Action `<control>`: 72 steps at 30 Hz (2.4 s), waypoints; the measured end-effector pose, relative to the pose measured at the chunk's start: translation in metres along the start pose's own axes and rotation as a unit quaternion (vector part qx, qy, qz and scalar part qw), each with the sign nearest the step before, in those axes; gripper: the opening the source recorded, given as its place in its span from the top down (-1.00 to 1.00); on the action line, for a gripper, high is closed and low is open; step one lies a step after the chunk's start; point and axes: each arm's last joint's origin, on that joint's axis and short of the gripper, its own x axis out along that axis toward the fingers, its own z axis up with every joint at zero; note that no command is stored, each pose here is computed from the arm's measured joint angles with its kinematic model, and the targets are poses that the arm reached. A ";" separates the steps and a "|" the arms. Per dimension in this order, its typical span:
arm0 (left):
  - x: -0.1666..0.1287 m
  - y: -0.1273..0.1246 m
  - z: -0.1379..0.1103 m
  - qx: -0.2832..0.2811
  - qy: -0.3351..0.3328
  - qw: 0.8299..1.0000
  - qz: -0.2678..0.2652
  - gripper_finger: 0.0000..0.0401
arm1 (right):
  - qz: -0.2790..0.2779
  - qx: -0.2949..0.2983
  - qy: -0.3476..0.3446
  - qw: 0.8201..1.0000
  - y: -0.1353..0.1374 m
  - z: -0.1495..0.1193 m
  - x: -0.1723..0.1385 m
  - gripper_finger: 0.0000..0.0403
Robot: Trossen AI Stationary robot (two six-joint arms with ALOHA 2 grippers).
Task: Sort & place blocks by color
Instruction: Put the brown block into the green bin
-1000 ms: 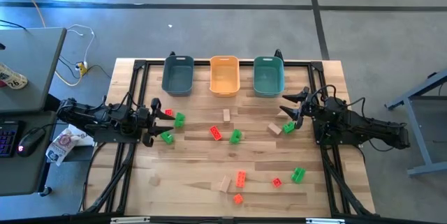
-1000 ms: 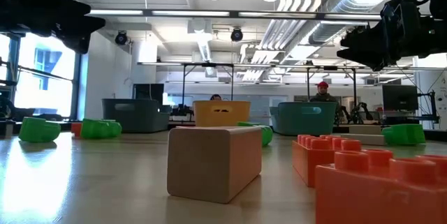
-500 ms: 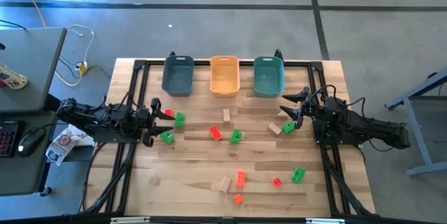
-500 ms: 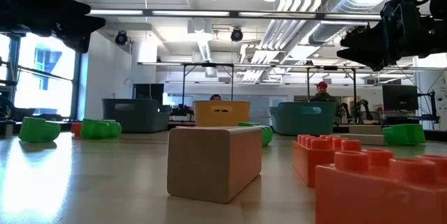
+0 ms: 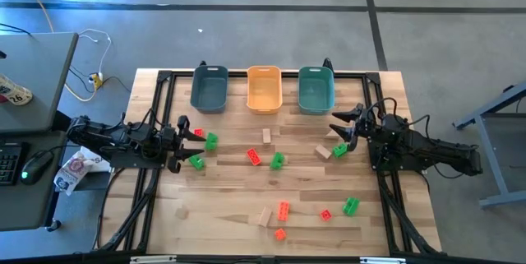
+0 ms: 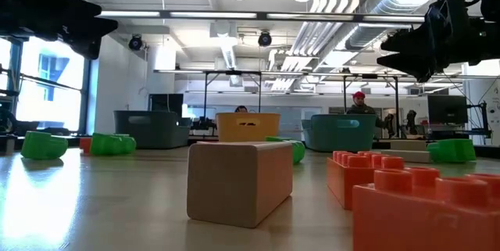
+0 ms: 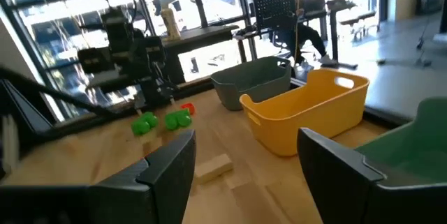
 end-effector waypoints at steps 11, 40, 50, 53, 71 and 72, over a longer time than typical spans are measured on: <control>0.000 0.001 0.000 -0.023 -0.004 1.000 0.017 0.16 | 0.002 0.042 -0.003 0.999 0.000 0.001 0.000 -0.17; 0.000 0.005 0.002 -0.059 -0.018 0.995 0.084 0.16 | -0.111 0.133 0.295 0.940 0.023 0.090 0.024 -0.17; -0.001 0.006 0.002 -0.065 -0.025 0.991 0.112 0.16 | -0.103 0.154 0.398 0.899 0.033 0.074 0.058 -0.17; -0.001 0.007 0.002 -0.066 -0.026 0.990 0.120 0.16 | -0.100 0.153 0.428 0.885 0.039 0.064 0.064 -0.17; -0.001 0.009 0.003 -0.066 -0.033 0.985 0.155 0.16 | -0.189 0.062 0.520 0.831 0.065 0.006 0.090 -0.17; -0.001 0.009 0.003 -0.065 -0.033 0.985 0.155 0.16 | -0.192 0.058 0.522 0.829 0.065 0.003 0.090 -0.17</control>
